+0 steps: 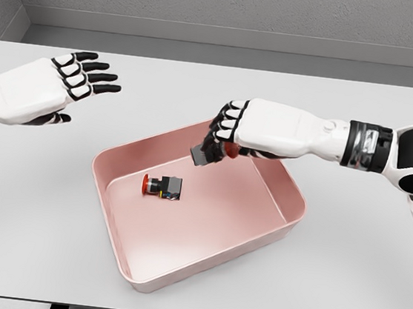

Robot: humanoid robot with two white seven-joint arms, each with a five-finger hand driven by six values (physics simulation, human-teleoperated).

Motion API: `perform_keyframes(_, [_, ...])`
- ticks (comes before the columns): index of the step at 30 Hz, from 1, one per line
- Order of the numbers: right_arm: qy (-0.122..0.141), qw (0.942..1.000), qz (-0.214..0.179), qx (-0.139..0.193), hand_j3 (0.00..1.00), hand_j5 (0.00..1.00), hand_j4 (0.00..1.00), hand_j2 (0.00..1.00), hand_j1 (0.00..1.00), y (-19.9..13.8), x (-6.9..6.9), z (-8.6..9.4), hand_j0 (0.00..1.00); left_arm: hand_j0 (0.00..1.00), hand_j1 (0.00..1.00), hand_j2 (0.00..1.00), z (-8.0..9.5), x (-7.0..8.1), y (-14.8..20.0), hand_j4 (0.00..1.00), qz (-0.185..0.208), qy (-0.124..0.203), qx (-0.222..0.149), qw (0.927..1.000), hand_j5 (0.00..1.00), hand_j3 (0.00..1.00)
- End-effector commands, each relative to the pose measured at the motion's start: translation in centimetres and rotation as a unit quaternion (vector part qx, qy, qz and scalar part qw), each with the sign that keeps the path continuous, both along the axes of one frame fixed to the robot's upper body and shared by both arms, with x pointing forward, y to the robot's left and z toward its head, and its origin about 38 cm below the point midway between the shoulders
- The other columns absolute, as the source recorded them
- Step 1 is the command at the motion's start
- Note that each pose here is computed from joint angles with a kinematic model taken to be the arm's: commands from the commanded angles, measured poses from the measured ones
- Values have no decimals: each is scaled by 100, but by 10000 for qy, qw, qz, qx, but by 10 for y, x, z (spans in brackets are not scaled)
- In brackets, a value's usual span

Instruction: Put the industrial switch in the basket with both arms

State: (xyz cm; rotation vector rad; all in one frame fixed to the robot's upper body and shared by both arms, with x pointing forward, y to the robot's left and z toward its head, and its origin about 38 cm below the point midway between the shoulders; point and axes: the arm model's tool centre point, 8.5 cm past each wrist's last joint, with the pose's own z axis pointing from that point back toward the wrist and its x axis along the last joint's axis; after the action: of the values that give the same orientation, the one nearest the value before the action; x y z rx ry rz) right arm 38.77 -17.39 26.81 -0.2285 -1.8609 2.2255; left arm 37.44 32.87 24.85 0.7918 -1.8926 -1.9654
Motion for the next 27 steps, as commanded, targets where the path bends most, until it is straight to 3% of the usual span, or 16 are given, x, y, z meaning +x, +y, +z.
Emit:
perform_keyframes(1, [23, 10000, -3, 24, 100, 100, 100, 100, 100, 0, 0, 0, 100, 100, 100, 100, 0, 1, 2, 100, 35, 18, -42, 10000, 100, 100])
perform_keyframes(9, [-54, 9999, -135, 44, 100, 100, 100, 100, 100, -9, 4, 7, 100, 100, 100, 100, -2, 0, 1, 100, 12, 60, -43, 10000, 100, 100])
perform_keyframes(11, [-190, 9985, -446, 264, 100, 100, 100, 100, 100, -31, 11, 24, 100, 100, 100, 100, -3, -1, 1, 100, 19, 74, -51, 10000, 100, 100])
perform_keyframes(15, [-44, 9946, -856, 577, 100, 100, 100, 100, 100, -69, 19, 33, 100, 100, 100, 100, -3, -1, 2, 100, 25, 70, -53, 10000, 100, 100])
perform_keyframes(18, [44, 9891, -1264, 753, 100, 100, 100, 100, 100, -98, 20, 28, 100, 100, 100, 100, -2, -1, 3, 100, 38, 63, -39, 10000, 100, 100])
perform_keyframes(22, [167, 9750, -1979, 1000, 100, 100, 100, 100, 100, -147, 22, 19, 100, 100, 100, 100, -2, -1, 3, 100, 38, 63, -39, 10000, 100, 100])
perform_keyframes(27, [445, 9670, -2293, 1016, 100, 100, 100, 100, 100, -167, 22, -3, 100, 100, 100, 100, -3, -1, 3, 100, 36, 72, -24, 10000, 100, 100])
